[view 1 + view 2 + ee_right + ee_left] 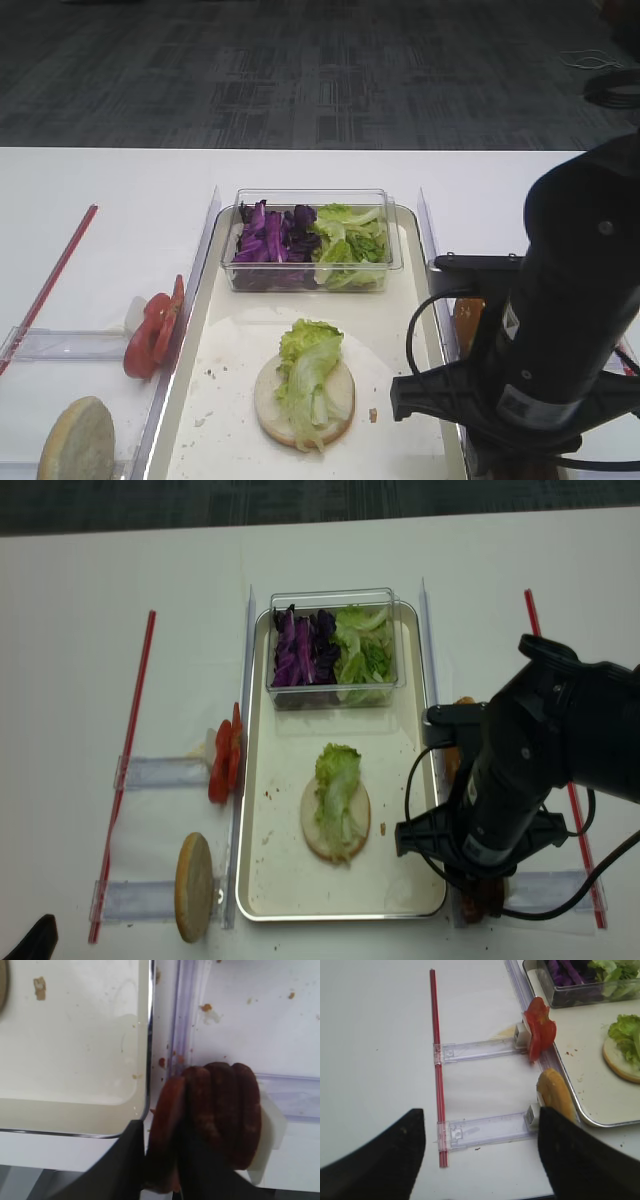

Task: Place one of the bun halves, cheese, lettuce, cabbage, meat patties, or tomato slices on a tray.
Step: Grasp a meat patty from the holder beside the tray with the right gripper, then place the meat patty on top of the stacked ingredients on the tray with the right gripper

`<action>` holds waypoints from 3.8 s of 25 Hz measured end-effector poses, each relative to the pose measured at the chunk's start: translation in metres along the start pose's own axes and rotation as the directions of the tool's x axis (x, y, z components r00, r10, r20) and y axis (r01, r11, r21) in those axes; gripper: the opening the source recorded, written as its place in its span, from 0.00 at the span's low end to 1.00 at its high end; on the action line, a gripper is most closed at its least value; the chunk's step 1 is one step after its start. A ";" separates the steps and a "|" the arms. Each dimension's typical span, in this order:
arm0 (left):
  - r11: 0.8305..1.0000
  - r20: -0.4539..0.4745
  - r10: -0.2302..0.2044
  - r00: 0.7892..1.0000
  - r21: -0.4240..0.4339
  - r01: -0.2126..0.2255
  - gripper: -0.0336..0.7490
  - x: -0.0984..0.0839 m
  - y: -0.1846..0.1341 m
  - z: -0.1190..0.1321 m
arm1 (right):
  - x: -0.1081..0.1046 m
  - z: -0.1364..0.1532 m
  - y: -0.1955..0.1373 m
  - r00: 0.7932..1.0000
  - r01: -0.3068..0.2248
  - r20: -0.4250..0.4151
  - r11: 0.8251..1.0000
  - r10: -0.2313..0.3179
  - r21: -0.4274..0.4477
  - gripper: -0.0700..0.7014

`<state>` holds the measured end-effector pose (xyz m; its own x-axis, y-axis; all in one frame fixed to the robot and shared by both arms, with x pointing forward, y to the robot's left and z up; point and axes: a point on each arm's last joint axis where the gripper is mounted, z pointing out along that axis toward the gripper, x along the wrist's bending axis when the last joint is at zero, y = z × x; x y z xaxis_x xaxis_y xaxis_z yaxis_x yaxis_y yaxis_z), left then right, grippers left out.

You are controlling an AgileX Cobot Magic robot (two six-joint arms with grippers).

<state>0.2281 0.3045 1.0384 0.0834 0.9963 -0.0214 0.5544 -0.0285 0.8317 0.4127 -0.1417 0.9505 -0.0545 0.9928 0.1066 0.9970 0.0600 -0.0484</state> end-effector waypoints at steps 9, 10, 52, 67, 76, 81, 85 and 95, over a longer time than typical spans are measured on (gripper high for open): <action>1.000 0.000 0.000 1.000 0.000 0.000 0.63 0.000 0.000 0.000 | -0.001 0.000 0.000 1.000 0.005 0.009 1.000 -0.005 0.001 0.22; 1.000 0.000 0.000 1.000 0.000 0.000 0.63 0.000 0.000 0.000 | -0.001 0.000 0.000 1.000 0.005 0.009 1.000 -0.005 0.001 0.22; 1.000 0.000 0.000 1.000 0.000 0.000 0.63 0.000 0.000 0.000 | 0.030 -0.042 0.013 0.972 0.093 -0.207 0.991 -0.111 -0.097 0.22; 1.000 0.000 0.000 1.000 0.000 0.000 0.63 0.000 0.000 0.000 | 0.060 -0.016 0.036 0.881 0.133 -0.431 0.977 -0.194 -0.169 0.22; 1.000 0.000 0.000 1.000 0.000 0.000 0.63 0.000 0.000 0.000 | 0.051 -0.003 0.068 0.743 0.065 -0.655 0.989 -0.138 -0.136 0.22; 1.000 0.000 0.000 1.000 0.000 0.000 0.63 0.000 0.000 0.000 | 0.045 0.006 0.080 0.677 0.053 -0.726 0.992 -0.119 -0.112 0.22; 1.000 0.000 0.000 1.000 0.000 0.000 0.63 0.000 0.000 0.000 | 0.043 0.016 0.085 0.664 0.052 -0.739 0.993 -0.111 -0.103 0.22; 1.000 0.000 0.000 1.000 0.000 0.000 0.63 0.000 0.000 0.000 | 0.041 0.035 0.089 0.673 0.047 -0.735 0.997 -0.076 -0.060 0.22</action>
<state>0.2281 0.3045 1.0384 0.0834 0.9963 -0.0214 0.5544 -0.0285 0.8317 0.4969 -0.0917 0.9161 -0.0720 0.5878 0.8058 0.9949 0.1000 0.0160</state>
